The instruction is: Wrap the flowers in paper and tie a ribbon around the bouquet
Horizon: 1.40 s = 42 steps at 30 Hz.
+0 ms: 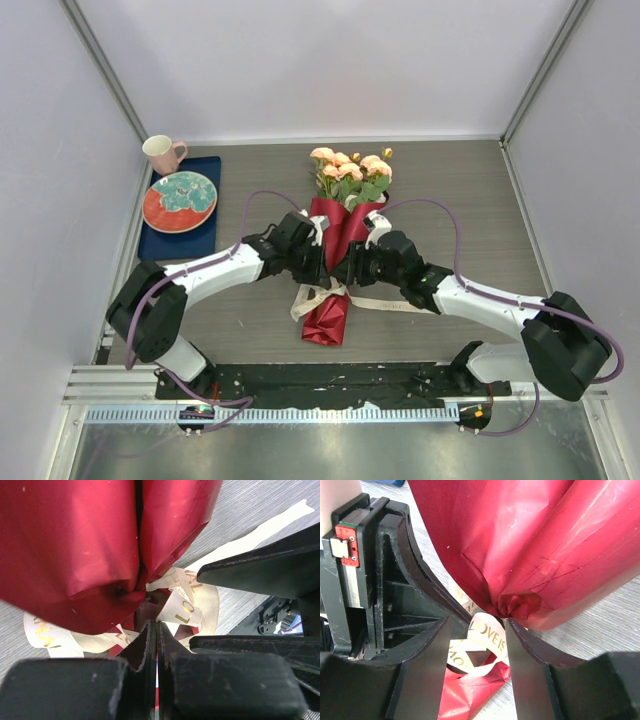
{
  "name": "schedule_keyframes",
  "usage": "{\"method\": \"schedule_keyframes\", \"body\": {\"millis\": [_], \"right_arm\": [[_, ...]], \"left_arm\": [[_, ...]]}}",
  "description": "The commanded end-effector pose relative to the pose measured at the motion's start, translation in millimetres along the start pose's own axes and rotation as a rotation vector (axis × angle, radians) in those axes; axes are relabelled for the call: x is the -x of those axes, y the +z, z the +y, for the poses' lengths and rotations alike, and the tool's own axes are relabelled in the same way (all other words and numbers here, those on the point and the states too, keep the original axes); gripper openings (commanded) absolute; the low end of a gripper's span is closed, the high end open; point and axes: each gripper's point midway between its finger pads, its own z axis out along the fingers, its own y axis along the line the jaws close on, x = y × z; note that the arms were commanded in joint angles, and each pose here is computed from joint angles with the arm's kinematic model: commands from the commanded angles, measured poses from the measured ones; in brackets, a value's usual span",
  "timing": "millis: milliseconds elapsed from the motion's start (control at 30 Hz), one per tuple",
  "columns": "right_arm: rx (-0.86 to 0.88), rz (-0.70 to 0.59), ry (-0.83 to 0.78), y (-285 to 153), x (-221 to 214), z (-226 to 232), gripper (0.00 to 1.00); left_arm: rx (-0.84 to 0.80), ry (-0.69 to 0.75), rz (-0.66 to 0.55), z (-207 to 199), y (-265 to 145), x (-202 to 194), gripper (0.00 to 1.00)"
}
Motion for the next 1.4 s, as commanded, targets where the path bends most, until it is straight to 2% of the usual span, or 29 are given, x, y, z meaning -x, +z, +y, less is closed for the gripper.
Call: {"method": "schedule_keyframes", "body": {"millis": [0,300,367,500,533,633,733,767,900,1000,1033,1133,1200,1267,1333,1367], "right_arm": [[0.023,-0.011,-0.059,4.1,4.5,4.1,0.53],[0.073,0.024,-0.166,6.5,-1.9,10.6,0.46],[0.079,0.033,-0.174,7.9,-2.9,11.9,0.44],[0.073,0.056,-0.182,10.1,-8.8,8.9,0.45],[0.067,0.056,-0.184,10.4,-8.9,8.2,0.45],[0.044,0.042,-0.187,10.9,-3.9,5.8,0.42],[0.021,0.014,-0.197,8.4,5.9,5.8,0.40],[0.019,0.011,-0.203,8.1,8.0,6.3,0.44],[0.027,0.031,-0.215,9.6,8.3,9.3,0.44],[0.040,0.048,-0.214,11.5,5.9,11.5,0.33],[0.040,0.051,-0.214,12.0,5.3,11.3,0.25],[0.054,0.045,-0.205,11.5,7.2,15.2,0.11],[0.053,0.041,-0.203,11.0,8.6,15.7,0.06],[0.053,0.038,-0.207,9.2,9.5,16.1,0.15],[0.053,0.041,-0.216,7.9,7.5,14.8,0.30],[0.053,0.044,-0.216,8.5,6.2,13.6,0.32]], "left_arm": [[-0.026,0.006,-0.058,-6.4,-6.1,11.1,0.02],[-0.025,0.019,-0.099,-14.5,-24.5,22.9,0.03],[-0.025,0.013,-0.106,-14.2,-28.6,24.2,0.06],[-0.010,-0.025,-0.139,-5.5,-48.0,27.9,0.16],[0.009,-0.047,-0.140,1.4,-49.4,23.6,0.25],[0.055,-0.124,-0.157,20.2,-60.8,10.7,0.44],[0.055,-0.163,-0.166,29.6,-68.0,-8.8,0.52],[0.055,-0.188,-0.167,31.4,-69.4,-14.3,0.52],[0.059,-0.258,-0.184,40.4,-77.7,-35.3,0.53],[0.060,-0.290,-0.206,47.8,-80.2,-46.8,0.53],[0.067,-0.296,-0.197,52.7,-77.4,-53.4,0.53],[0.064,-0.340,-0.174,57.7,-71.0,-65.8,0.55],[0.054,-0.365,-0.155,59.6,-66.6,-73.4,0.56],[0.050,-0.366,-0.153,60.5,-65.6,-76.1,0.56],[0.042,-0.365,-0.158,60.2,-66.7,-78.0,0.56],[0.029,-0.361,-0.166,58.2,-67.5,-76.7,0.56]]}}
